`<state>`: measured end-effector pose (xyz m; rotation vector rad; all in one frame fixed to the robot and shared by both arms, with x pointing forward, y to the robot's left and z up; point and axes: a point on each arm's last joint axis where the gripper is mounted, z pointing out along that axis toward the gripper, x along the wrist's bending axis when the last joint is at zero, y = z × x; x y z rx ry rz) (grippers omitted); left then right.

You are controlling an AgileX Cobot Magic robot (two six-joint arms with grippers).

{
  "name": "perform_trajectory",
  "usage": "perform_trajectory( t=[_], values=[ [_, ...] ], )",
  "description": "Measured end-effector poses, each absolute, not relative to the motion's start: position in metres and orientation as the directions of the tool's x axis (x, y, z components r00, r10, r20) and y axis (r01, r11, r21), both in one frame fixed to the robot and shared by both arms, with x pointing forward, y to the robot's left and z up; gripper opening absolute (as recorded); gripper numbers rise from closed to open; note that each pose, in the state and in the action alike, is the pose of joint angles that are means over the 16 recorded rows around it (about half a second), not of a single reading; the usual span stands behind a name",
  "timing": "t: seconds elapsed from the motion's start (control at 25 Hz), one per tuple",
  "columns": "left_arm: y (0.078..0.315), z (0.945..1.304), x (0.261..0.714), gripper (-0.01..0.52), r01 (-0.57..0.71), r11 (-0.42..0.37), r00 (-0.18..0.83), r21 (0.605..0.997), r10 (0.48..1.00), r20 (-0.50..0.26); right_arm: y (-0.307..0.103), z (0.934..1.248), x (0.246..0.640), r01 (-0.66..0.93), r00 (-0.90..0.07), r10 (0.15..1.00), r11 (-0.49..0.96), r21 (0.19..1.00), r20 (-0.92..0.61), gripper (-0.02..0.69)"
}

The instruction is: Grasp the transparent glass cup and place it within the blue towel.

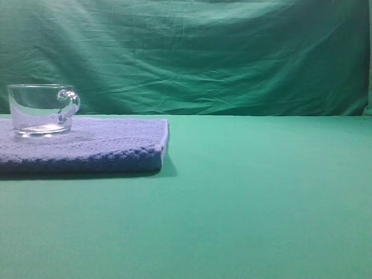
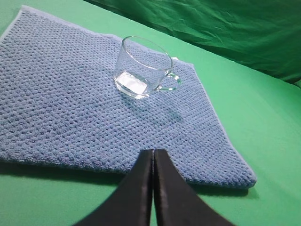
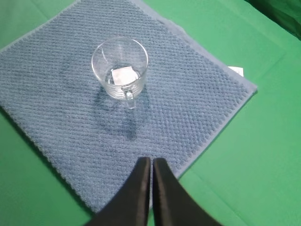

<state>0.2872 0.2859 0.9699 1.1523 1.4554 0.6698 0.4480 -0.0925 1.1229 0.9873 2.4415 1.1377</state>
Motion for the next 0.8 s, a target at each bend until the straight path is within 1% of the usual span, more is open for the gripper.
perform_trajectory(
  t=[0.2,0.36,0.64,0.8],
  values=[
    [0.286,0.97,0.287,0.0,0.287,0.365,0.083,0.886,0.912,-0.403,-0.131,1.107,0.405,0.475,-0.721,0.688,0.411,0.778,0.076,0.0],
    [0.286,0.97,0.287,0.0,0.287,0.365,0.083,0.886,0.912,-0.403,-0.159,1.102,0.373,0.47,-0.723,0.685,0.389,0.793,0.093,0.0],
    [0.286,0.97,0.287,0.0,0.287,0.365,0.083,0.886,0.912,-0.403,-0.198,1.105,0.333,0.418,-0.73,0.679,0.351,0.838,0.079,0.0],
    [0.286,0.97,0.287,0.0,0.287,0.365,0.083,0.886,0.912,-0.403,-0.215,1.111,0.319,0.373,-0.713,0.699,0.315,0.873,0.052,0.0]
  ],
)
